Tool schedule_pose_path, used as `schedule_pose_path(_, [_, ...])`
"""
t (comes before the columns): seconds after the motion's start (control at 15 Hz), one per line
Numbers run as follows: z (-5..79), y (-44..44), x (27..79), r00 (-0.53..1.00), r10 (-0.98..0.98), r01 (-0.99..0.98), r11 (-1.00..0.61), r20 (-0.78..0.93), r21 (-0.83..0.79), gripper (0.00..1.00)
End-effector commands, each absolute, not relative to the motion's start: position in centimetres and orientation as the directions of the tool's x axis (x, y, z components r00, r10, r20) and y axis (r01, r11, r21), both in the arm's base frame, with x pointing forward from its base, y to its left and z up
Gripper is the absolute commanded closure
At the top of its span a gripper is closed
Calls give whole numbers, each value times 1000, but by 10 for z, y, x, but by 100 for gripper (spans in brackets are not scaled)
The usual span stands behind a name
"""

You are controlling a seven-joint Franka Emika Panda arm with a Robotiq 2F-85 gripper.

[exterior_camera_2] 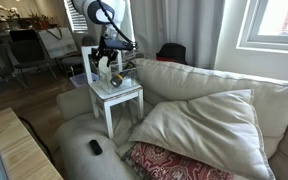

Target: Put the chair, then place the torch in it

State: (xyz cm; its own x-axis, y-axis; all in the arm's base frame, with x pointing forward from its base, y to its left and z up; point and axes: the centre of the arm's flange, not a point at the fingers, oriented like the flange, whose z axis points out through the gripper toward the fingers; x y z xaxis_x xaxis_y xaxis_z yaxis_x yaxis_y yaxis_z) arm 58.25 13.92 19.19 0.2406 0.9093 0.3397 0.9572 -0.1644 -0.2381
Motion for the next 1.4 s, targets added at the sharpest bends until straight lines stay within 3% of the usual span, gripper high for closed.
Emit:
schedule_pose_path(0.0, [255,118,577,350,881,929,-281,320,-242,2])
schedule_pose_path(0.67, [392,58,578,783,573,621,-730,241,-285,0])
schedule_pose_path(1.07, [439,28,561,873,421,481,-825,246,-297,0])
schedule_pose_path(1.33, [444,23,573,864,427,493,-824,266,-279,0])
